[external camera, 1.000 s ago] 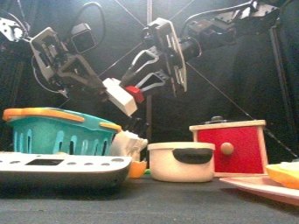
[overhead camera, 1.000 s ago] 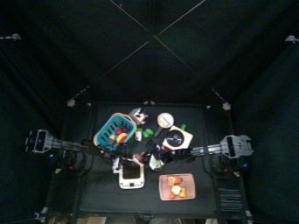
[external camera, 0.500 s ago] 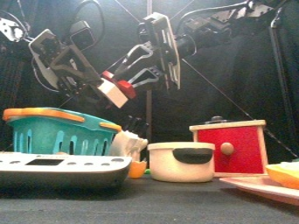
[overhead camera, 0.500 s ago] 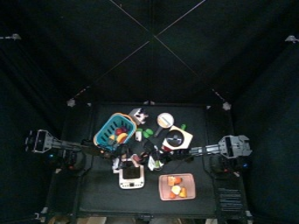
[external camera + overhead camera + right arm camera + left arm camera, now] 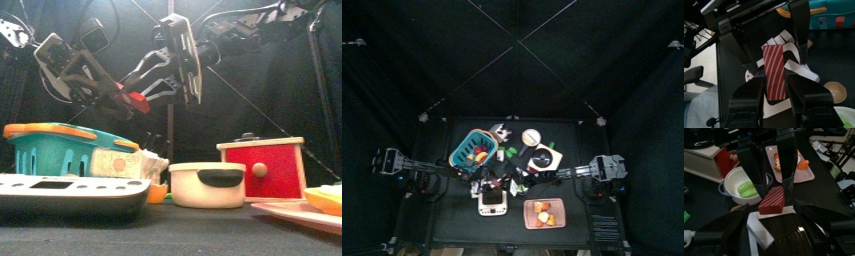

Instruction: Disassemble salmon sushi

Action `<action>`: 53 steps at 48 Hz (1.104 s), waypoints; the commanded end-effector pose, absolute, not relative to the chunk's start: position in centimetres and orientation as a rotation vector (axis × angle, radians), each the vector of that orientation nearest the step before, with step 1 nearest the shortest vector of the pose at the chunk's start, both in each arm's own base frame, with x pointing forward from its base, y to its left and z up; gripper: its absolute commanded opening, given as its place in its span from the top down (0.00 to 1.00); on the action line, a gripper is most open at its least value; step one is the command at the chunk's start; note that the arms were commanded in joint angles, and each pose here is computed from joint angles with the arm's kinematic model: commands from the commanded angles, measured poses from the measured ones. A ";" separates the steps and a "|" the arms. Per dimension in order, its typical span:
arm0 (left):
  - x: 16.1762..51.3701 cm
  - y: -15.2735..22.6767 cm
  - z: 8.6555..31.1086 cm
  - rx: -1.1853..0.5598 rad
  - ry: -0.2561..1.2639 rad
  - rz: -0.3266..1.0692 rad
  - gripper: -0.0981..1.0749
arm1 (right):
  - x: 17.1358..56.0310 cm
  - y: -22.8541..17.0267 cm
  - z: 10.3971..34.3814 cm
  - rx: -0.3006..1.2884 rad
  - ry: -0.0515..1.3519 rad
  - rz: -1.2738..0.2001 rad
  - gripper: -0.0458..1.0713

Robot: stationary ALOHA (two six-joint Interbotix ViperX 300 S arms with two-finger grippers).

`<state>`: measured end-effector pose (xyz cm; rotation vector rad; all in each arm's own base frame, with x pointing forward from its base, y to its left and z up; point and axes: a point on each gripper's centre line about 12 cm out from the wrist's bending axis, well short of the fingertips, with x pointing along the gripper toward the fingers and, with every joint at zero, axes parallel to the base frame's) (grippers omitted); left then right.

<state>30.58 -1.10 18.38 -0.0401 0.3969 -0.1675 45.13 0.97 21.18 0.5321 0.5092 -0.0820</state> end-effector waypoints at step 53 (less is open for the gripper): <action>30.1 -1.2 18.9 -0.060 0.373 -0.159 0.06 | 43.7 1.0 23.0 0.572 0.473 -0.081 0.59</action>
